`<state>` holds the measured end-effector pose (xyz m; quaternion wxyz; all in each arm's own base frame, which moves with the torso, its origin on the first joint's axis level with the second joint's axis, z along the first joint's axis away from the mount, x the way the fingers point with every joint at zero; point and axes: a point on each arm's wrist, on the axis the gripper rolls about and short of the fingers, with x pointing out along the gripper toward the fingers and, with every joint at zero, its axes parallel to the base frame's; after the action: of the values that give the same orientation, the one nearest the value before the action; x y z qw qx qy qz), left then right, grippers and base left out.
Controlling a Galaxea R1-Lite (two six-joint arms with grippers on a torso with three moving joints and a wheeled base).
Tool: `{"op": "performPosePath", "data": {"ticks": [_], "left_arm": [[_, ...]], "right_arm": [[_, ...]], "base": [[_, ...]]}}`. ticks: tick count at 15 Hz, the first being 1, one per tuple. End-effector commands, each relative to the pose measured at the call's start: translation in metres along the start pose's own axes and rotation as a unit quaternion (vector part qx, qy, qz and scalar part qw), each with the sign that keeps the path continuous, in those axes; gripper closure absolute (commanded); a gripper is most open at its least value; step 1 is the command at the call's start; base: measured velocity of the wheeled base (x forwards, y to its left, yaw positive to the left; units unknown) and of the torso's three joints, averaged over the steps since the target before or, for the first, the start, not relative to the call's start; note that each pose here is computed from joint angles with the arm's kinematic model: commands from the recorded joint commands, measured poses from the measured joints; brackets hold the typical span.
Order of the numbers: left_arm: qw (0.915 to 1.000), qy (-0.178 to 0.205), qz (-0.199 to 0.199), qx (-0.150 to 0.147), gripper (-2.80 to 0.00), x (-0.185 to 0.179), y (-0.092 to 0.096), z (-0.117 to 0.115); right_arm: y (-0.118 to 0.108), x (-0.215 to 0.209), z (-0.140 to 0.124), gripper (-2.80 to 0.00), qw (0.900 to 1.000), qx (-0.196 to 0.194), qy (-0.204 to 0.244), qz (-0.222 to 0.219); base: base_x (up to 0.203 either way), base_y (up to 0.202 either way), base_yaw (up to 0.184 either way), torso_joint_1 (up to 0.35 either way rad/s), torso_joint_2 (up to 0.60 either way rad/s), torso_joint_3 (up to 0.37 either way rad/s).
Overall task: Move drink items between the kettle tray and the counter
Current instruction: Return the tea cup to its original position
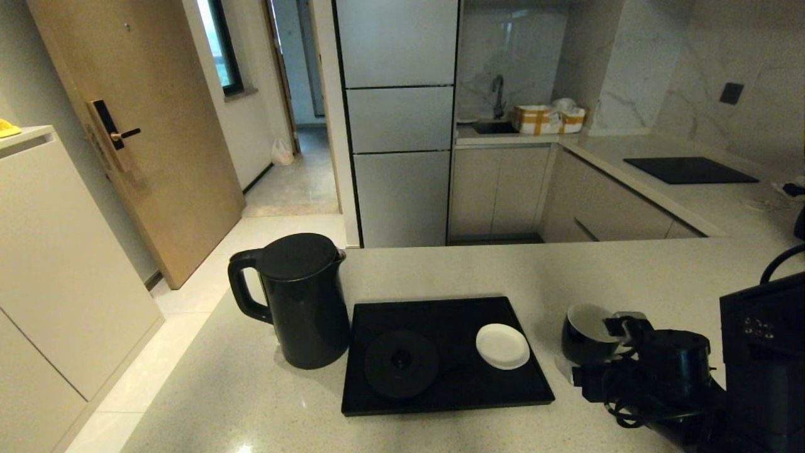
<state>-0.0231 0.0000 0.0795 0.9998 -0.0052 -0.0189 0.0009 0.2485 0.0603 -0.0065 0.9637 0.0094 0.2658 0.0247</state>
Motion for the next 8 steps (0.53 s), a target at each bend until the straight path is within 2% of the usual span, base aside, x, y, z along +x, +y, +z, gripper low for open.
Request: {"op": "performPosePath", "data": {"ticks": [1, 5, 8], "left_arm": [[1.0, 0.001, 0.001, 0.0, 0.0, 0.0001, 0.0, 0.0], [1.0, 0.001, 0.001, 0.0, 0.0, 0.0001, 0.0, 0.0], [1.0, 0.0, 0.001, 0.0, 0.0, 0.0, 0.0, 0.0]], "right_arm": [[-0.0002, 0.0015, -0.001, -2.8, 1.0, 0.0, 0.0, -0.001], [-0.003, 0.0029, -0.0082, -2.8, 1.0, -0.006, 0.017, -0.01], [-0.0087, 0.0097, -0.0059, -2.8, 1.0, -0.002, 0.01, -0.02]], "base": [[0.0, 0.0, 0.0, 0.0, 0.0, 0.0], [0.0, 0.0, 0.0, 0.0, 0.0, 0.0], [0.0, 0.0, 0.0, 0.0, 0.0, 0.0]]}}
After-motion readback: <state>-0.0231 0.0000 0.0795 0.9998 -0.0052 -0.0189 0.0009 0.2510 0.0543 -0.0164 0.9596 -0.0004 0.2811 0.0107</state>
